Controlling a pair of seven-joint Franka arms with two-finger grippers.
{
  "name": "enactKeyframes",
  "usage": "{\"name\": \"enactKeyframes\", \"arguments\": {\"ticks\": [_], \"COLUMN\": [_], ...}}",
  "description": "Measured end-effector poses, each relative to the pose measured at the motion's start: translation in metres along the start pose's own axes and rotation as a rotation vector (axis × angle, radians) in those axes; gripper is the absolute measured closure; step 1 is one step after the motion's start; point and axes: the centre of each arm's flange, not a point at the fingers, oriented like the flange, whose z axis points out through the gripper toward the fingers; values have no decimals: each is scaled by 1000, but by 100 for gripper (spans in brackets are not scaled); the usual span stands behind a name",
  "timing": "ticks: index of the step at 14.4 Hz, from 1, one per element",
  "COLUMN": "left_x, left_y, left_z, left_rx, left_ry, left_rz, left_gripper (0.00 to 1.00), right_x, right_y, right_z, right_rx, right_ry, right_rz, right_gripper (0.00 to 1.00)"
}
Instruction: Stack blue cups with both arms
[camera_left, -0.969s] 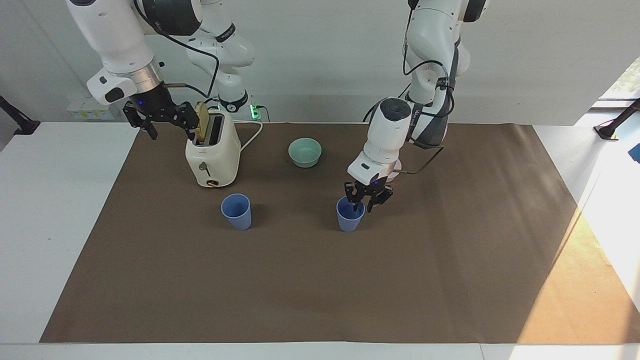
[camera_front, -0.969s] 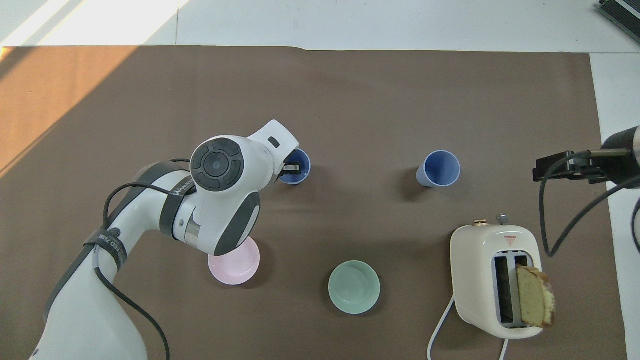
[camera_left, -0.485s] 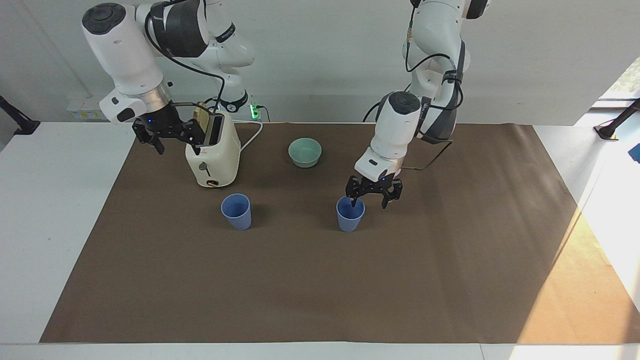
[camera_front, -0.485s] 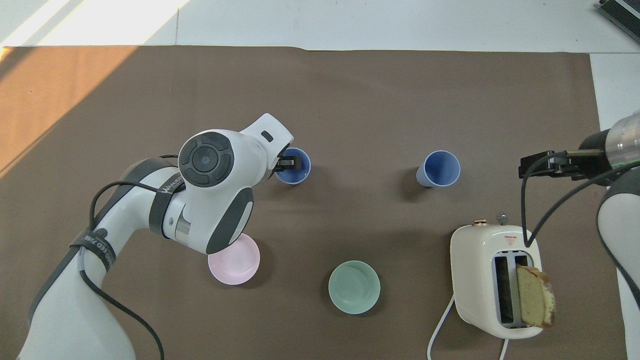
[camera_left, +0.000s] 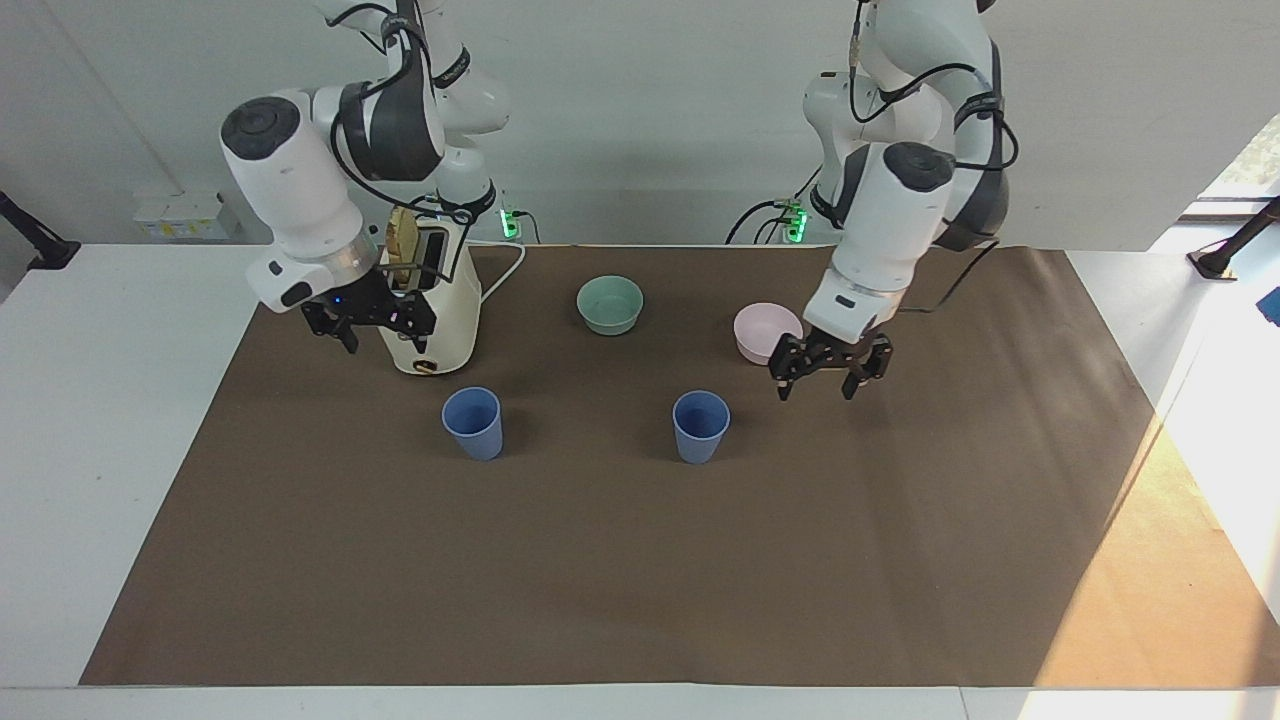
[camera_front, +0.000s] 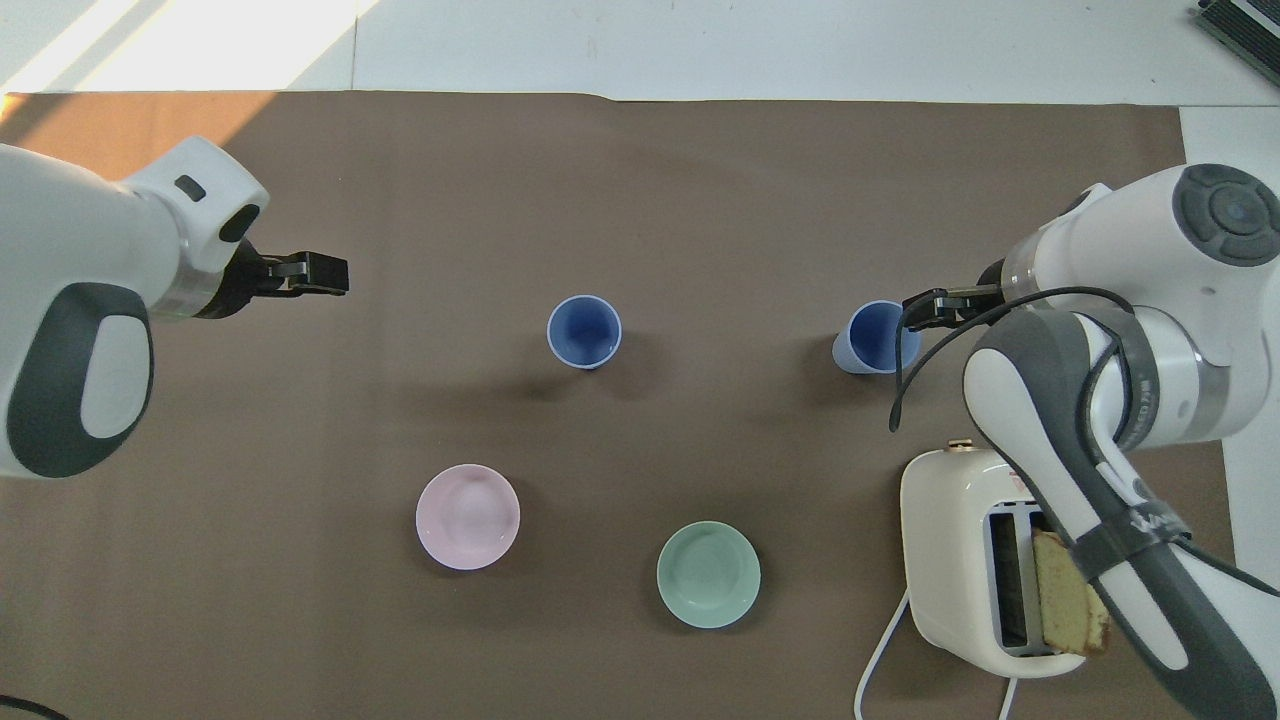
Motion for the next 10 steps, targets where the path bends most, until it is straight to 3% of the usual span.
{"name": "enactKeyframes", "arguments": {"ticks": [3, 9, 10], "left_x": [14, 14, 12], "left_y": [-46, -101, -102], "left_z": [-39, -96, -99], "left_rx": [23, 39, 40], "left_ry": [11, -54, -71], "left_rz": [37, 91, 89], "left_gripper": [0, 0, 0], "right_x": [2, 0, 1], "right_y": [0, -4, -8], "right_z": [17, 40, 43], "right_rx": [-1, -3, -2], "right_ry": [-23, -50, -42], "right_rz": [0, -6, -11], "right_gripper": [0, 0, 7]}}
